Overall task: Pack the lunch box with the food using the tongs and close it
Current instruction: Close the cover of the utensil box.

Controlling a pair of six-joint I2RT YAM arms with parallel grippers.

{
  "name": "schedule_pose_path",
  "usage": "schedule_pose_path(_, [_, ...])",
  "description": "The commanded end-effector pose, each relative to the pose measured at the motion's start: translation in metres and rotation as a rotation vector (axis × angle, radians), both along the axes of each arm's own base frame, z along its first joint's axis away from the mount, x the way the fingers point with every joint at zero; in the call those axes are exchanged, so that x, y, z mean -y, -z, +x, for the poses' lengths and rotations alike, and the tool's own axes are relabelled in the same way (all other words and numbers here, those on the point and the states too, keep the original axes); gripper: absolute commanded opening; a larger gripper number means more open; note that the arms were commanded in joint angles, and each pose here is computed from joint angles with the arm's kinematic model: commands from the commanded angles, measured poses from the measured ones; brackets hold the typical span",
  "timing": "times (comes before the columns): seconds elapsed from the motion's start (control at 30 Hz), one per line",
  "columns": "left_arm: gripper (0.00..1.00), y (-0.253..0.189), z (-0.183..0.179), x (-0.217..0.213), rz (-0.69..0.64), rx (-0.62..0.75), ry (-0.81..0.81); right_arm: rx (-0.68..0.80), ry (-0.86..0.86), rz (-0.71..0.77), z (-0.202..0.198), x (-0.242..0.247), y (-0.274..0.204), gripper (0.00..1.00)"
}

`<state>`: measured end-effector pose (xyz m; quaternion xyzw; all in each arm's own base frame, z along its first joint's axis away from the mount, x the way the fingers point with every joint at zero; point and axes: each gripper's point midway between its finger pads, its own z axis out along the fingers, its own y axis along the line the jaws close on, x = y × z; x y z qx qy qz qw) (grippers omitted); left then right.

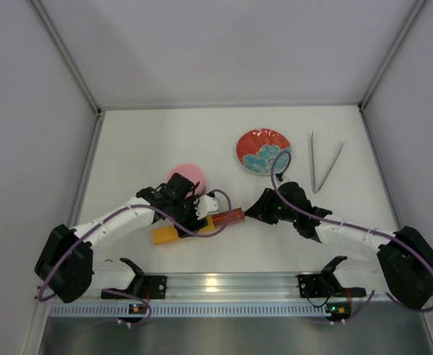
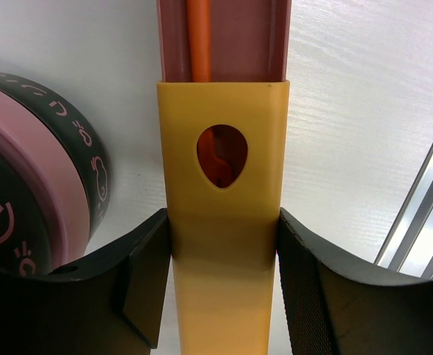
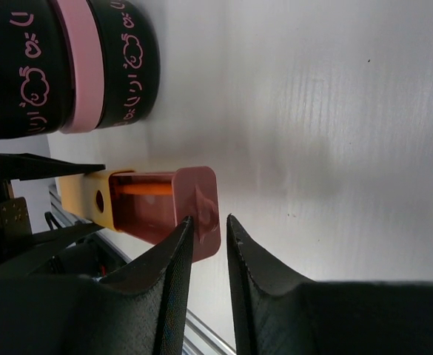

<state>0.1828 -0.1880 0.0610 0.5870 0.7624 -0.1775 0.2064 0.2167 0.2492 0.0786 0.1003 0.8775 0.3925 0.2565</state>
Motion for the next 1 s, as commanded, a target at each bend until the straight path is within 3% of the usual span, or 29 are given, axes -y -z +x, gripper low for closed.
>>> schedule_pose_path(0.0, [0.00, -0.024, 0.010, 0.019, -0.100, 0.065, 0.035, 0.072, -0.011, 0.092, 0.016, -0.015, -0.024, 0.23])
schedule_pose_path(0.4, [0.00, -0.045, 0.037, 0.043, -0.174, 0.128, 0.019, 0.060, -0.096, 0.128, 0.005, -0.051, -0.025, 0.18])
schedule_pose_path(0.77, [0.00, -0.013, 0.021, 0.036, -0.159, 0.077, 0.044, 0.055, -0.141, 0.141, -0.001, -0.066, -0.029, 0.17])
schedule_pose_path(0.97, [0.00, -0.013, 0.036, 0.043, -0.182, 0.124, 0.008, 0.018, -0.193, 0.122, -0.003, -0.080, -0.021, 0.15])
